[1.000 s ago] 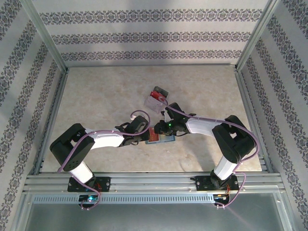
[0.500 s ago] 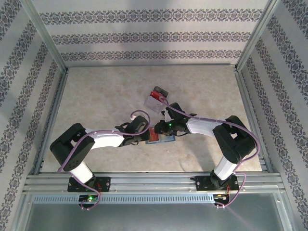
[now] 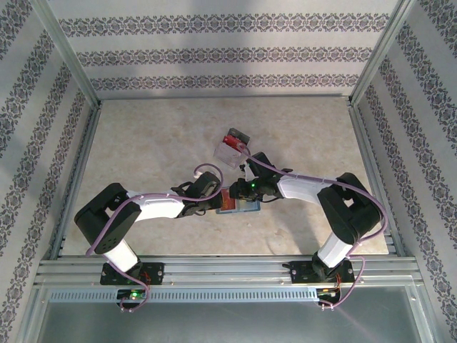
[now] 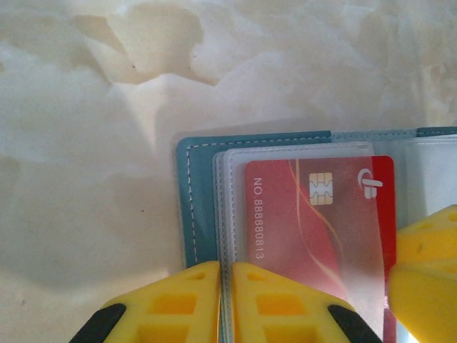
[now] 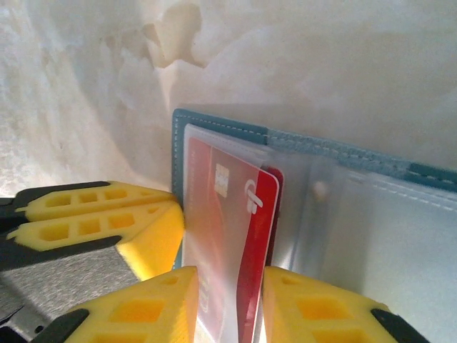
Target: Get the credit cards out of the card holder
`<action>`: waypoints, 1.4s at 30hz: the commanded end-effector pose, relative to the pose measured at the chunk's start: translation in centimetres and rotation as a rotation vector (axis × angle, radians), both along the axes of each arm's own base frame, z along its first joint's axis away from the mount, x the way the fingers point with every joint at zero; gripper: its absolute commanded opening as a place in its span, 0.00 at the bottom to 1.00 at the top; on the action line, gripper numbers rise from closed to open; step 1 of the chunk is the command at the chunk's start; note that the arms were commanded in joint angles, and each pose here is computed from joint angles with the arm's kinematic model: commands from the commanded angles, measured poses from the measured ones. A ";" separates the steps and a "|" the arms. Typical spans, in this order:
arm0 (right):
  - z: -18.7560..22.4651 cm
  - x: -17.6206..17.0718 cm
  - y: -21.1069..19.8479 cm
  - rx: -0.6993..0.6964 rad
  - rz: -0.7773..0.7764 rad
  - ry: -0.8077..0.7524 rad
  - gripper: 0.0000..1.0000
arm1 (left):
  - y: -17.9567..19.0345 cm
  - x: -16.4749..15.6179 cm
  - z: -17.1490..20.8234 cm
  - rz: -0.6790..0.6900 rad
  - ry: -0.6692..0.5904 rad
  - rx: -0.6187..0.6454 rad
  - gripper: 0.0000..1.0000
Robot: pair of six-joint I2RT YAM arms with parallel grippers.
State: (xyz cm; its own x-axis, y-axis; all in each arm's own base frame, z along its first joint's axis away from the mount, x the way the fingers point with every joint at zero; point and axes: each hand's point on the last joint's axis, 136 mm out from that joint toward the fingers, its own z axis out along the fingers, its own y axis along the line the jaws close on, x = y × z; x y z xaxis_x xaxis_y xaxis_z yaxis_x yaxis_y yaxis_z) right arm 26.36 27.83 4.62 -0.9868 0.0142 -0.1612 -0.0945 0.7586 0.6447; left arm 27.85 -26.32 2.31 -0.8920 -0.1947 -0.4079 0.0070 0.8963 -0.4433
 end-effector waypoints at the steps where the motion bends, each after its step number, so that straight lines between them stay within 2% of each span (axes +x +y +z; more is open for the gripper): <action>1: 0.6 -0.2 -0.4 0.007 0.006 -0.016 0.30 | 0.5 -0.5 -1.4 -0.001 0.052 0.024 0.13; 9: 0.1 -0.4 -0.3 0.011 0.004 -0.005 0.30 | 0.5 -0.5 -1.5 -0.001 0.052 0.023 0.13; 19: 0.3 -0.1 1.5 0.112 0.029 0.000 0.30 | 0.3 -0.6 -1.5 -0.007 0.055 0.018 0.13; 28: -0.2 0.0 1.9 0.146 0.032 0.008 0.31 | 0.0 -0.6 -1.4 -0.020 0.054 0.002 0.13; 34: -0.3 0.0 1.9 0.157 0.026 0.013 0.28 | 0.0 -0.5 -1.2 -0.016 0.042 -0.001 0.21; 39: -0.3 0.2 0.9 0.155 0.001 0.013 0.28 | 0.6 -0.4 -1.1 0.004 0.033 0.015 0.35; 42: -0.1 0.1 0.3 0.158 -0.009 0.010 0.27 | 0.9 -0.4 -1.2 0.015 0.037 0.026 0.36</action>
